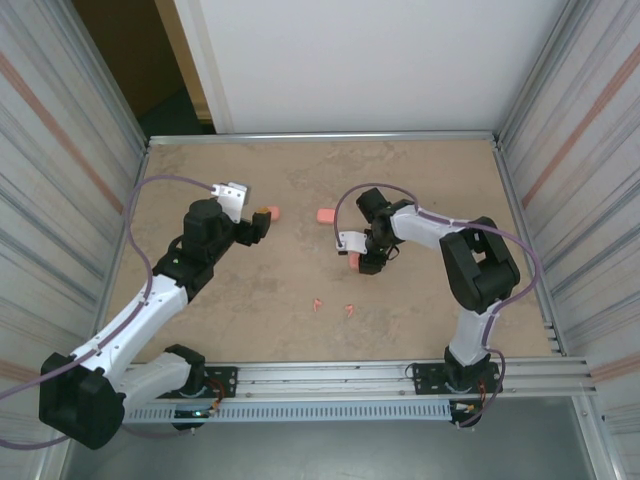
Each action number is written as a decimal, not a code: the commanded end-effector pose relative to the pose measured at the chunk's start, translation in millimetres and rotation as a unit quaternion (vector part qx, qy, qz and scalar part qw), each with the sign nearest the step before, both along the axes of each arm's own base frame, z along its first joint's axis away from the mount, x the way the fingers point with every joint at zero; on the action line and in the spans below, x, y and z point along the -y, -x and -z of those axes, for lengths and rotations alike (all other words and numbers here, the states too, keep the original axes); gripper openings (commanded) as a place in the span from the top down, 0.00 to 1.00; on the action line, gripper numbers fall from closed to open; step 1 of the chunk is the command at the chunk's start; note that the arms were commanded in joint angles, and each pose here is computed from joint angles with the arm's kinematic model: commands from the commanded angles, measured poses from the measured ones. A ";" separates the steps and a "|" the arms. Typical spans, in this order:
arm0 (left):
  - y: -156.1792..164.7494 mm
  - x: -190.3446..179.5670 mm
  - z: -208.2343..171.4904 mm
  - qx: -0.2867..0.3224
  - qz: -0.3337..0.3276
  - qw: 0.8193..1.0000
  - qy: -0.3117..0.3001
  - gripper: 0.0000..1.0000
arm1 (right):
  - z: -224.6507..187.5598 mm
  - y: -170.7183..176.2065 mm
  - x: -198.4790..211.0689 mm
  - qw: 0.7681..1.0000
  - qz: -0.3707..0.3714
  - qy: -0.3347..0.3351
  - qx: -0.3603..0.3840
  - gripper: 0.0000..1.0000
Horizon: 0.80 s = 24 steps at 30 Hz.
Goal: Insert the wireless bluetooth earbuds into the charging case
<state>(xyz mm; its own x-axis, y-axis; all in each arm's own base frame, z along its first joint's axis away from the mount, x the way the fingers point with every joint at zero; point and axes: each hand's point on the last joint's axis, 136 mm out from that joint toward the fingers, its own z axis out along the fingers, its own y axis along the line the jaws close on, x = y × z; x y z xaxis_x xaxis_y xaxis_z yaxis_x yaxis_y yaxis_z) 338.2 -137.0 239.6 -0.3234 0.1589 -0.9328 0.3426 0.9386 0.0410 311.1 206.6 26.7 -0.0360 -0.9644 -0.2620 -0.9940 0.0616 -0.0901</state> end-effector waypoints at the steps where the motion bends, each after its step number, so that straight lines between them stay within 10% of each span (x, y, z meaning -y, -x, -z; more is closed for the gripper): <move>1: -0.7 1.9 -9.8 0.009 0.008 1.000 0.014 0.18 | -32.0 -5.3 -9.6 0.999 0.006 -0.037 0.037 0.64; 24: 20.9 46.4 -54.7 -0.026 0.105 0.978 0.181 0.18 | -172.1 -7.5 -41.7 0.956 0.007 -0.202 0.214 0.65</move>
<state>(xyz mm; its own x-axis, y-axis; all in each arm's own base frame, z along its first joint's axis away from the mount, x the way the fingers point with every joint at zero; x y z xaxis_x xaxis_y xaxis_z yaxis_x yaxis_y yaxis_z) 319.4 -176.2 266.8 -0.3966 -0.0422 -0.9170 0.4809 0.8413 -0.2467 320.9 241.9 178.9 0.1200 -0.8213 -0.5578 -0.8899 0.1601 -0.4272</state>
